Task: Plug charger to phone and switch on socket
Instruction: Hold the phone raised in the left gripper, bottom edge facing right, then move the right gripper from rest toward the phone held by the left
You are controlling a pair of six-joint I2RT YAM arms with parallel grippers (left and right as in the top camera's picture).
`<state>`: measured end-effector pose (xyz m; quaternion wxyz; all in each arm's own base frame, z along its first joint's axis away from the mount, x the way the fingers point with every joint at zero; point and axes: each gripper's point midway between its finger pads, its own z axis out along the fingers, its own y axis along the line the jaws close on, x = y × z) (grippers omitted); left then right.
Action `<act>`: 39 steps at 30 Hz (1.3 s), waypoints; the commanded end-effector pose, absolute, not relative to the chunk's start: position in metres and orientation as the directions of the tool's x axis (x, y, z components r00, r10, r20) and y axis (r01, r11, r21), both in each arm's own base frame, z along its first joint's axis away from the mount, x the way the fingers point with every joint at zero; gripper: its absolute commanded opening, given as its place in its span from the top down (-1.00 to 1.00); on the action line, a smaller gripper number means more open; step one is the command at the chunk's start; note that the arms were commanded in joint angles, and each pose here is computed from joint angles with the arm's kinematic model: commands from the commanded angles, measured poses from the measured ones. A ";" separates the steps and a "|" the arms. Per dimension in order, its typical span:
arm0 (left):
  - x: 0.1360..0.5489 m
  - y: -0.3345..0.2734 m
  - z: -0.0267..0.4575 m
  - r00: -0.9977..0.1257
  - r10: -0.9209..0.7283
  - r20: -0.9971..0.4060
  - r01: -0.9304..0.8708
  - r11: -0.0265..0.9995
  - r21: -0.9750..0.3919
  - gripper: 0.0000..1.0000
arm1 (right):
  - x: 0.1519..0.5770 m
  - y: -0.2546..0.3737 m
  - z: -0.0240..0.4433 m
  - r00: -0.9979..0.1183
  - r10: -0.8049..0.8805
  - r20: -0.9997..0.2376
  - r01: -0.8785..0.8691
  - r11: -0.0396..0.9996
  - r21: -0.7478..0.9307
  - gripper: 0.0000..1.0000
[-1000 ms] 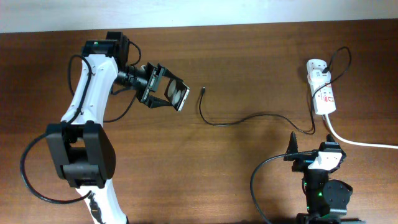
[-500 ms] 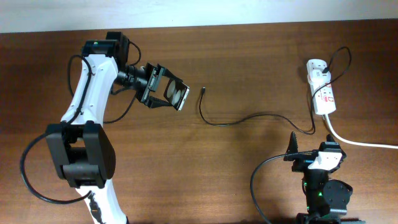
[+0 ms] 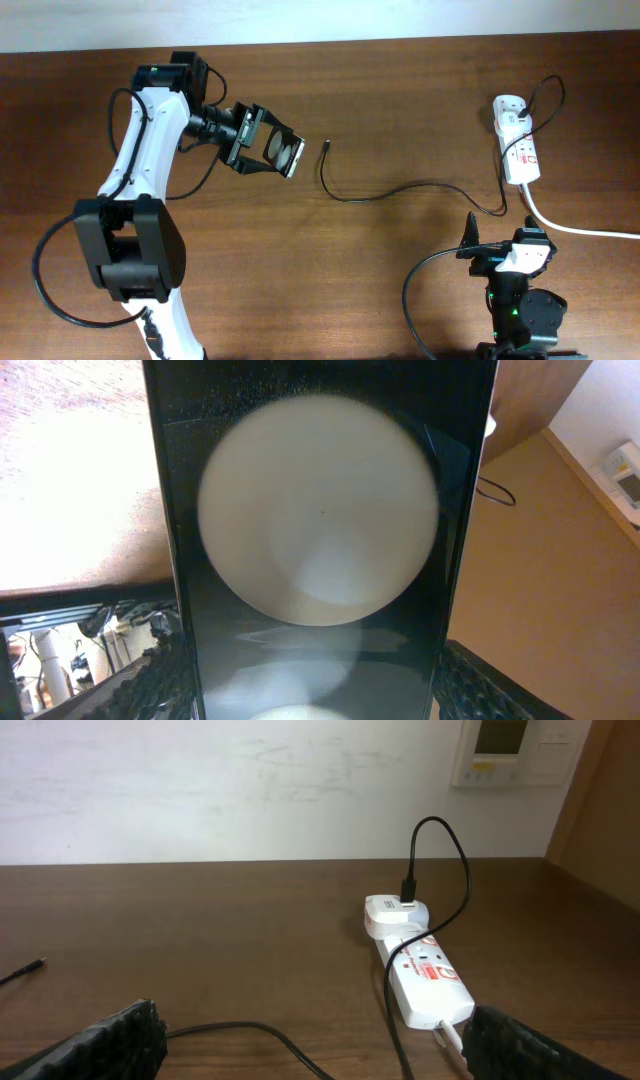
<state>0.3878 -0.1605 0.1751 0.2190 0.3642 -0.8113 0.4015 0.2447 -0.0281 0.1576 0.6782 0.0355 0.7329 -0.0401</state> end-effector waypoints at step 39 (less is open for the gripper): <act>0.389 -0.161 0.198 -0.627 -0.424 0.653 -0.778 0.372 -0.506 1.00 | 0.236 0.022 0.269 -0.106 0.100 -0.989 -0.168 0.979 0.117 -0.97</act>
